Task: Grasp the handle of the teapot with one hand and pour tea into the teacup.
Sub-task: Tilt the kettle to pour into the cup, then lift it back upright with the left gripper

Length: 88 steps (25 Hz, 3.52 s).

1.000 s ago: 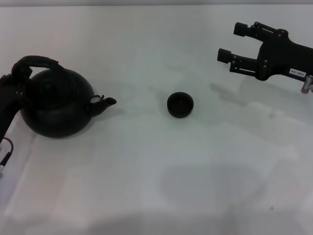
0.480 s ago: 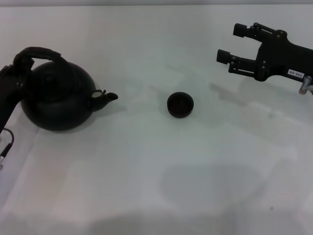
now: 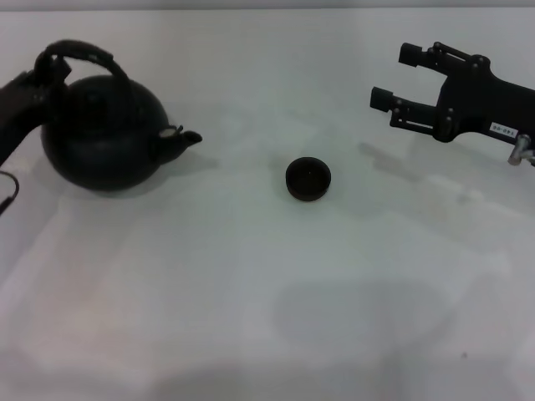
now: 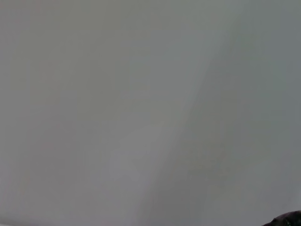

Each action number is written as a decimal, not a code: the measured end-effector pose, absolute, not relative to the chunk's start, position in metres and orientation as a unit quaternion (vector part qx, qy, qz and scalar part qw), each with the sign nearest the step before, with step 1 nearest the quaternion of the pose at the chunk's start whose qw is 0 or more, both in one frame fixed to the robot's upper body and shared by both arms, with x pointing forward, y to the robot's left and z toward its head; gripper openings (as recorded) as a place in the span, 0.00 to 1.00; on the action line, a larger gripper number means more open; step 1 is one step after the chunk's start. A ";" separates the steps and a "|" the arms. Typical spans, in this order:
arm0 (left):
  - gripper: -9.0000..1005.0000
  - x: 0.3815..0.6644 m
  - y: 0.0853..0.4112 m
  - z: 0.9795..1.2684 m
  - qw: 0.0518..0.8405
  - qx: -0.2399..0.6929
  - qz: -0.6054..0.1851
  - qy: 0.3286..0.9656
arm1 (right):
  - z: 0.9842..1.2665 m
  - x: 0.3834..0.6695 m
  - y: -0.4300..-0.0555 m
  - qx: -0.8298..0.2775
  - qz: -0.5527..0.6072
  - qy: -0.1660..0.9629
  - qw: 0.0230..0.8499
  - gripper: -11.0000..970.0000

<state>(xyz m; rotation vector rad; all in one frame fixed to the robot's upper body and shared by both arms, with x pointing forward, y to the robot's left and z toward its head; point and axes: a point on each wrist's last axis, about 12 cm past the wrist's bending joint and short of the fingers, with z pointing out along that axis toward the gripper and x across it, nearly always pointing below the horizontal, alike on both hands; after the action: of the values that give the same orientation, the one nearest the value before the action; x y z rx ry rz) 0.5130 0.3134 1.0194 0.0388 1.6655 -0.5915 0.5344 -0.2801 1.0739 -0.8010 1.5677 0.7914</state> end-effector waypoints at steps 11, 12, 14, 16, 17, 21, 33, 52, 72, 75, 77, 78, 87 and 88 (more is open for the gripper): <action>0.14 0.569 0.309 1.059 0.587 0.087 -0.263 0.761 | 1.071 0.533 -0.281 -0.337 0.332 0.665 0.579 0.86; 0.14 0.573 0.307 1.063 0.583 0.094 -0.260 0.764 | 1.071 0.533 -0.281 -0.337 0.331 0.664 0.580 0.86; 0.14 0.581 0.302 1.071 0.574 0.109 -0.253 0.771 | 1.072 0.534 -0.281 -0.339 0.330 0.662 0.581 0.86; 0.14 0.587 0.295 1.079 0.570 0.126 -0.245 0.774 | 1.072 0.534 -0.281 -0.338 0.329 0.661 0.584 0.86; 0.14 0.589 0.291 1.083 0.569 0.137 -0.238 0.775 | 1.073 0.535 -0.281 -0.338 0.329 0.660 0.585 0.86; 0.14 0.593 0.277 1.099 0.573 0.161 -0.220 0.773 | 1.074 0.535 -0.281 -0.336 0.325 0.658 0.590 0.86; 0.14 0.595 0.240 1.130 0.547 0.219 -0.173 0.789 | 1.076 0.537 -0.287 -0.319 0.314 0.656 0.608 0.86; 0.14 0.590 0.204 1.144 0.531 0.288 -0.089 0.792 | 1.075 0.535 -0.299 -0.291 0.300 0.659 0.626 0.86; 0.14 0.585 0.168 1.153 0.508 0.354 -0.062 0.783 | 1.076 0.535 -0.315 -0.244 0.283 0.665 0.647 0.86; 0.14 0.584 0.163 1.153 0.504 0.366 -0.057 0.780 | 1.076 0.535 -0.316 -0.244 0.282 0.665 0.647 0.86; 0.14 0.584 0.158 1.154 0.499 0.375 -0.056 0.780 | 1.076 0.535 -0.316 -0.244 0.282 0.665 0.647 0.86; 0.14 0.584 0.156 1.154 0.496 0.378 -0.054 0.780 | 1.076 0.535 -0.316 -0.243 0.281 0.665 0.647 0.86; 0.14 0.583 0.144 1.155 0.476 0.410 -0.037 0.777 | 1.073 0.536 -0.316 -0.239 0.279 0.670 0.645 0.86; 0.14 0.583 0.143 1.155 0.476 0.412 -0.034 0.776 | 1.073 0.536 -0.316 -0.239 0.279 0.670 0.645 0.86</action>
<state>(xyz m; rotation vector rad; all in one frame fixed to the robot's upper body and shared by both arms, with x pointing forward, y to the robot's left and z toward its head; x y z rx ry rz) 0.5833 0.1432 1.1553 1.0080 1.8978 -0.0831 0.5357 -0.3161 1.0732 -0.5436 1.5261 0.6359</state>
